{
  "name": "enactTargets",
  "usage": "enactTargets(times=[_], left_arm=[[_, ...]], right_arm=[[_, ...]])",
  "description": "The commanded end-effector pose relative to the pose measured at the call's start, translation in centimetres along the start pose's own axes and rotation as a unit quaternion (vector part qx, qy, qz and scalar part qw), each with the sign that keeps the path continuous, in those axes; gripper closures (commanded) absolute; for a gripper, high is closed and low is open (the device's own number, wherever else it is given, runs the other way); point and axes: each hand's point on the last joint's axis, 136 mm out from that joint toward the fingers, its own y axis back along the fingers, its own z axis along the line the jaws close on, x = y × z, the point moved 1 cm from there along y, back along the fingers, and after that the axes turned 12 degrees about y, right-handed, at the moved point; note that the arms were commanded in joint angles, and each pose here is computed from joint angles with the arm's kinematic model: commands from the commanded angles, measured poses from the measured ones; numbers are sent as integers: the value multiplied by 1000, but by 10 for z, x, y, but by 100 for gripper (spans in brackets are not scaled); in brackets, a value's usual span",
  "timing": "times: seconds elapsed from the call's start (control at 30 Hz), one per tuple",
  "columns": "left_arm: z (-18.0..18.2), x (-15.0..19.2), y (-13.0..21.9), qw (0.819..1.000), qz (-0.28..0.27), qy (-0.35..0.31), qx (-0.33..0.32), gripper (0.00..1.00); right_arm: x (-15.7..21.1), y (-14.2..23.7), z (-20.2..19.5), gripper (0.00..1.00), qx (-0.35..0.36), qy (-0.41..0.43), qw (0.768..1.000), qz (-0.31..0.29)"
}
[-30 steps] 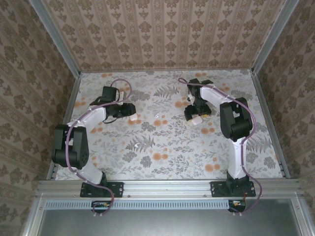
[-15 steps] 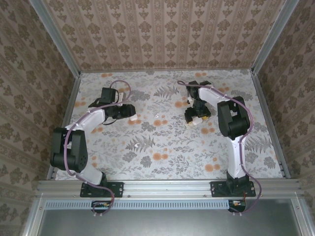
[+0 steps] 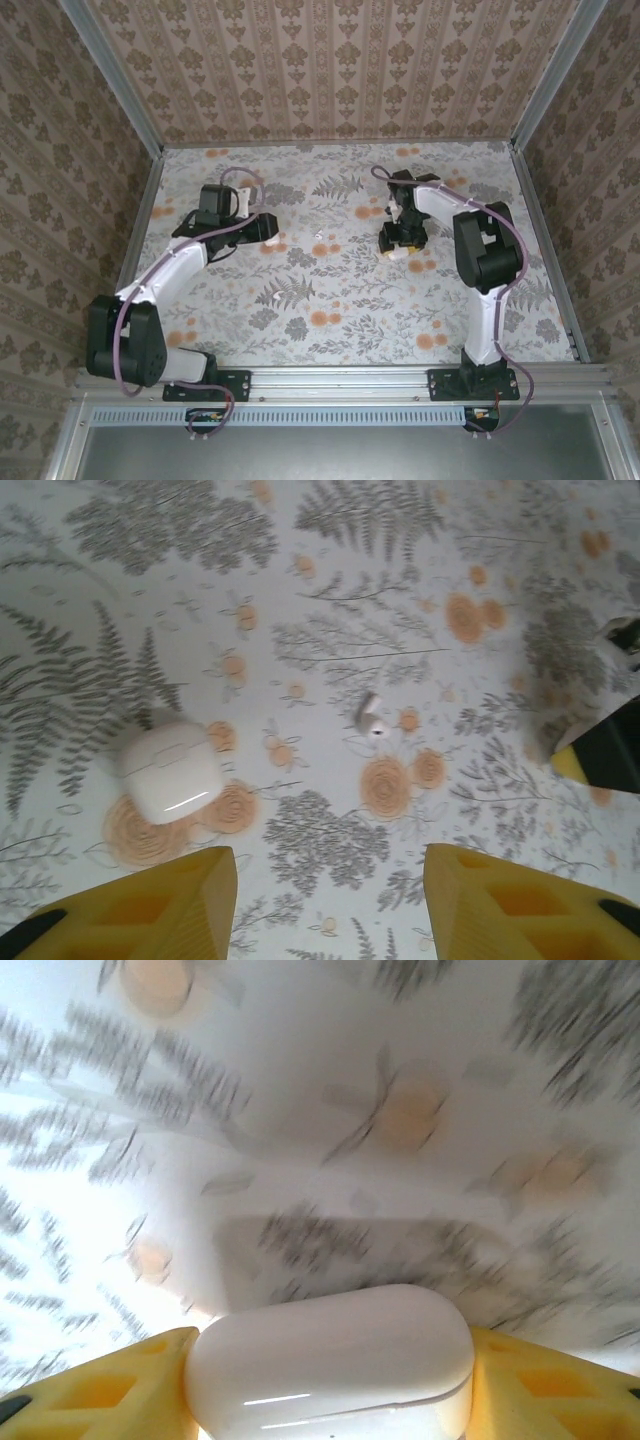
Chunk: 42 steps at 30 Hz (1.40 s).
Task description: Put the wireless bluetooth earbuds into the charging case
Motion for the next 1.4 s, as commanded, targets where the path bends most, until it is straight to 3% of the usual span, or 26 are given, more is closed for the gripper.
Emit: enactTargets(times=[0.0, 0.27, 0.5, 0.77, 1.37], left_arm=[[-34, 2, 7, 997, -27, -52, 51, 48], [-114, 35, 20, 970, -82, -167, 155, 48], [-167, 62, 32, 937, -136, -219, 235, 47], [-231, 84, 38, 896, -148, -262, 326, 47], [-264, 78, 18, 896, -129, -211, 370, 52]], right_arm=[[14, 11, 34, 46, -87, -55, 995, -15], [23, 78, 59, 48, -126, -101, 980, -119], [29, 168, 85, 50, -168, -140, 937, -273], [46, 217, 112, 51, -193, -134, 908, -345], [53, 234, 135, 52, -213, -117, 899, -364]])
